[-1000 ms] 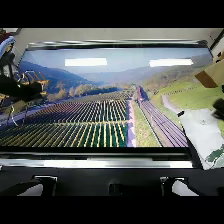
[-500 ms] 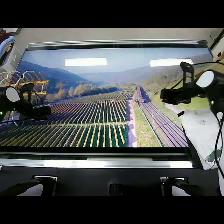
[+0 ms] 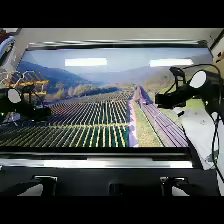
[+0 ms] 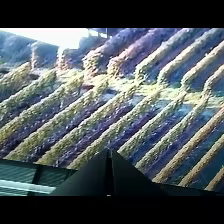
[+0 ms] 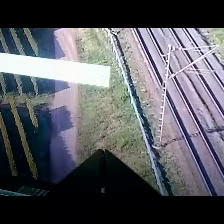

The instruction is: Fold the clothes and pants, and hang the long-sleeved shirts on hangers.

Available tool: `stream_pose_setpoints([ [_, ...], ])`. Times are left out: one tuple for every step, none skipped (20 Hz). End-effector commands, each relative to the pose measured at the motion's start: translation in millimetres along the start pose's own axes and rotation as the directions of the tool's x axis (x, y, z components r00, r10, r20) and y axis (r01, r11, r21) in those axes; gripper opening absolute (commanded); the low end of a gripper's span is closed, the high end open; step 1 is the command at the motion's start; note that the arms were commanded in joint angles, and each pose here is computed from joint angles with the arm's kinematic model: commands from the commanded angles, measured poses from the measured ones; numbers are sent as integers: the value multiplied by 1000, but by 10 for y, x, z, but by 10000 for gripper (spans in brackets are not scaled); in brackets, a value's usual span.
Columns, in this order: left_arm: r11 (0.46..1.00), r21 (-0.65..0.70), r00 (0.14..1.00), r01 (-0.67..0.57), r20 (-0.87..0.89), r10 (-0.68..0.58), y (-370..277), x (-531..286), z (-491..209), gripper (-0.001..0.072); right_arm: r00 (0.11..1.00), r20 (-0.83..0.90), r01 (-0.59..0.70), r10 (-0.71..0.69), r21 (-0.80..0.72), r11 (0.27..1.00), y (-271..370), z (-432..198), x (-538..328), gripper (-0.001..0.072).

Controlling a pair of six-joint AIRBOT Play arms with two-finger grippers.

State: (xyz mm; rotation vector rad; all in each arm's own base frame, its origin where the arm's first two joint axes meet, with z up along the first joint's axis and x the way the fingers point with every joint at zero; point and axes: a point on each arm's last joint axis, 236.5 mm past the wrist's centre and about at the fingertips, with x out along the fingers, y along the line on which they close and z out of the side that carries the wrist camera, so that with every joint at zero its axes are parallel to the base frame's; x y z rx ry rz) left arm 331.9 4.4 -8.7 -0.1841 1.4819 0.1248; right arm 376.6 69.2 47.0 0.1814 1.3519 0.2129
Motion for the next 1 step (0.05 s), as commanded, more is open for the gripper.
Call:
stream_pose_setpoints([
  [1000, 0, 1000, 0, 0, 0, 0, 4, 0, 19, 1000, -15, 0, 0, -2, 1000, 7, -35, 1, 36],
])
